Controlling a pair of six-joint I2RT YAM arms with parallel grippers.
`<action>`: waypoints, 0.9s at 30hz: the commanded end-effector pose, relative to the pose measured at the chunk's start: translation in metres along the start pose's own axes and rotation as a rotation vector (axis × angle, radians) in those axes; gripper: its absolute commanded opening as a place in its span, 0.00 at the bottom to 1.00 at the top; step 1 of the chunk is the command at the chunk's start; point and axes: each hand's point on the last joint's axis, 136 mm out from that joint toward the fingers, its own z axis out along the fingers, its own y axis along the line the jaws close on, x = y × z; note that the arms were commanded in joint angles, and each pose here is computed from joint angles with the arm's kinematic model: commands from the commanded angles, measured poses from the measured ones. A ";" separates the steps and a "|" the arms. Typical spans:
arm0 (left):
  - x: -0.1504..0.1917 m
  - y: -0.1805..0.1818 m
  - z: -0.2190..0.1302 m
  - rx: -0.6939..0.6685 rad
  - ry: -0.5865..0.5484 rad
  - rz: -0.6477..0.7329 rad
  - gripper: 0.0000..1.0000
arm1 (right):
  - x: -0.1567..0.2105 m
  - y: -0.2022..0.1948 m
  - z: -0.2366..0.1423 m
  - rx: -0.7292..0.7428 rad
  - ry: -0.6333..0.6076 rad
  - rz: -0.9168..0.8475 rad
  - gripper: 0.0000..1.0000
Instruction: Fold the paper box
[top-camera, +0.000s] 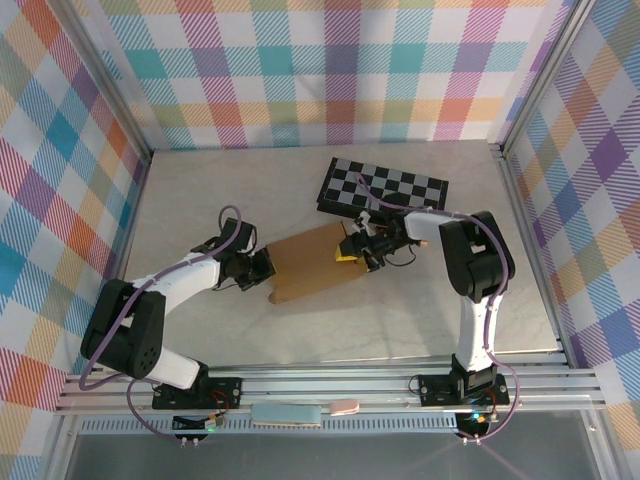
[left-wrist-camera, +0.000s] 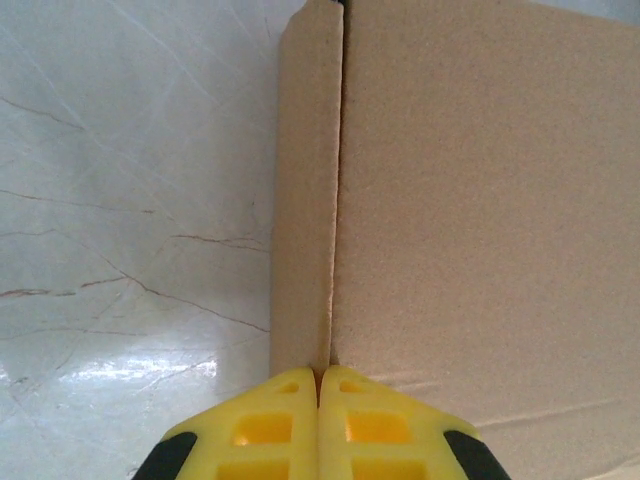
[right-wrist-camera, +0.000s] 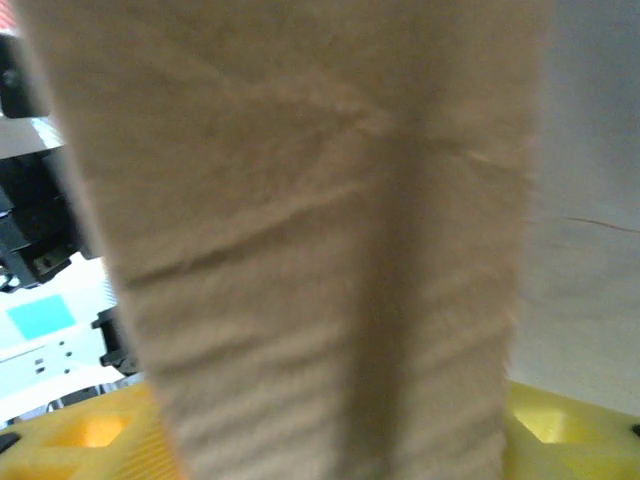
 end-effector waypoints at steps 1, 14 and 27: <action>0.033 0.070 0.013 -0.253 0.093 -0.097 0.01 | -0.002 0.024 0.007 -0.114 0.017 -0.015 0.60; -0.022 -0.114 -0.125 0.218 -0.389 0.654 0.40 | -0.015 0.068 -0.038 -0.137 -0.033 0.416 0.42; 0.047 -0.157 -0.091 -0.119 -0.325 1.544 0.47 | 0.017 0.087 -0.062 -0.103 0.082 0.830 0.39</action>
